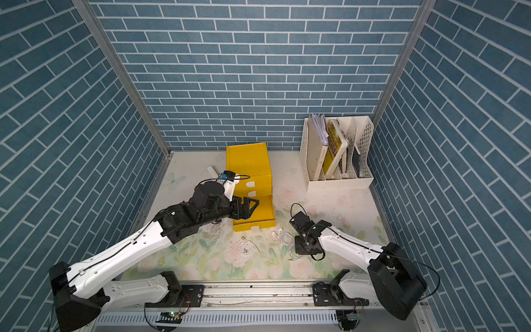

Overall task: Place the wired earphones into the drawer by color
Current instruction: Pick up the wired earphones from the center of the board.

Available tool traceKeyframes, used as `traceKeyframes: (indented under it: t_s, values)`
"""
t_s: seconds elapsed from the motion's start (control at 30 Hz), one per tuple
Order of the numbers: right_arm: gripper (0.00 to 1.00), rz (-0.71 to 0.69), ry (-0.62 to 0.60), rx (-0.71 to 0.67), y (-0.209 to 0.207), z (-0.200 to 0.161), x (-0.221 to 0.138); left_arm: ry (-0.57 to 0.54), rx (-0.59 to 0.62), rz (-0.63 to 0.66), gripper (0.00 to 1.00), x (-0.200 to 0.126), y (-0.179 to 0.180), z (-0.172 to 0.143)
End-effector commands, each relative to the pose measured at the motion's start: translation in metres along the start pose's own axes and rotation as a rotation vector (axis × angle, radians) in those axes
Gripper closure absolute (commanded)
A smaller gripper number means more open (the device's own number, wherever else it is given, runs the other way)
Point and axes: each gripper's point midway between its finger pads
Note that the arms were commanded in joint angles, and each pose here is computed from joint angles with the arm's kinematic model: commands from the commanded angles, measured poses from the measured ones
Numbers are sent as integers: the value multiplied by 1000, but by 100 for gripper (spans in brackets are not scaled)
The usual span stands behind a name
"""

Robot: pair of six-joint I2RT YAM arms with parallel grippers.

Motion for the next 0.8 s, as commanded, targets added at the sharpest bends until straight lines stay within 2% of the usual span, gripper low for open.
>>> traceKeyframes:
  t_s: [0.0, 0.27, 0.47, 0.77]
  values:
    - [73, -16, -8, -19, -4, -1, 0, 7, 10, 13, 10, -2, 3, -5]
    - [82, -20, -10, -19, -6, -2, 4, 14, 11, 21, 10, -2, 5, -8]
    - [98, 12, -58, -11, 0, 7, -5, 7, 7, 17, 10, -5, 4, -6]
    - [100, 88, -149, 17, 5, 16, -30, -3, -3, -9, 9, -10, -1, -3]
Point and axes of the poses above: each gripper's point midway between its finger pads, its own x axis out along the fingers, its own y axis along the line the jaws close on, z = x × y, and after that the axes turned 11 degrees about x, right-handed
